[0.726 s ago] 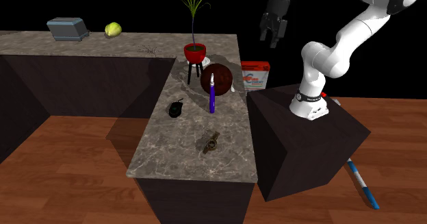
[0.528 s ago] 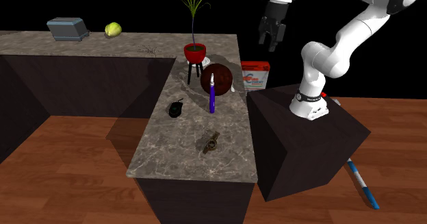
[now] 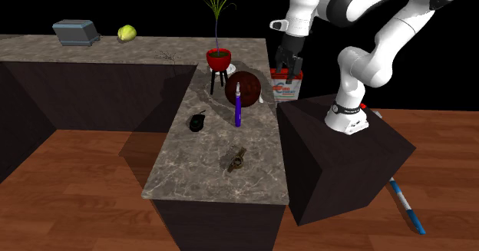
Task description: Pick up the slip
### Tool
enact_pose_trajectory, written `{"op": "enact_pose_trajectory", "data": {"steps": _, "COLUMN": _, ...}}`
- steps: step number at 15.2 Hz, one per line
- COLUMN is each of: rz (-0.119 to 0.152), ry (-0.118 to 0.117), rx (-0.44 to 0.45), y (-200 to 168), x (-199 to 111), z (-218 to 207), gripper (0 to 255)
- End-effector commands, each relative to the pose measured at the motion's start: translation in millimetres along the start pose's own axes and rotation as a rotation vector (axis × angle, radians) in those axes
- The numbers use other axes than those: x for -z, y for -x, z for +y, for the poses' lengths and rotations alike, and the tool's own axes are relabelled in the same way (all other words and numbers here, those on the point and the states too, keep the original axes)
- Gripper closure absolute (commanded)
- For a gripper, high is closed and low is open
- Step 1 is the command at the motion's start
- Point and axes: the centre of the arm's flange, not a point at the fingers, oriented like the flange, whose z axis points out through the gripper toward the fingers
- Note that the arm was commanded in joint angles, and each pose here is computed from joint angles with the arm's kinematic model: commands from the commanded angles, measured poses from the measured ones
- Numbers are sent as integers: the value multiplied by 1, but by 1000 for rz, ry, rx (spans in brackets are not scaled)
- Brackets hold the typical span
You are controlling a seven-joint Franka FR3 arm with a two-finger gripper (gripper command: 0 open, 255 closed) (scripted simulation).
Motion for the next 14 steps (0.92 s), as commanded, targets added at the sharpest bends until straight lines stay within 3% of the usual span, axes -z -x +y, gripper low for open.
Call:
{"op": "enact_pose_trajectory", "data": {"steps": 1, "rz": 6, "ry": 2, "rx": 14, "y": -9, "x": -25, "z": -3, "gripper": 0}}
{"op": "enact_pose_trajectory", "data": {"steps": 14, "rz": 28, "ry": 13, "rx": 102, "y": -66, "x": -185, "z": -19, "gripper": 0}}
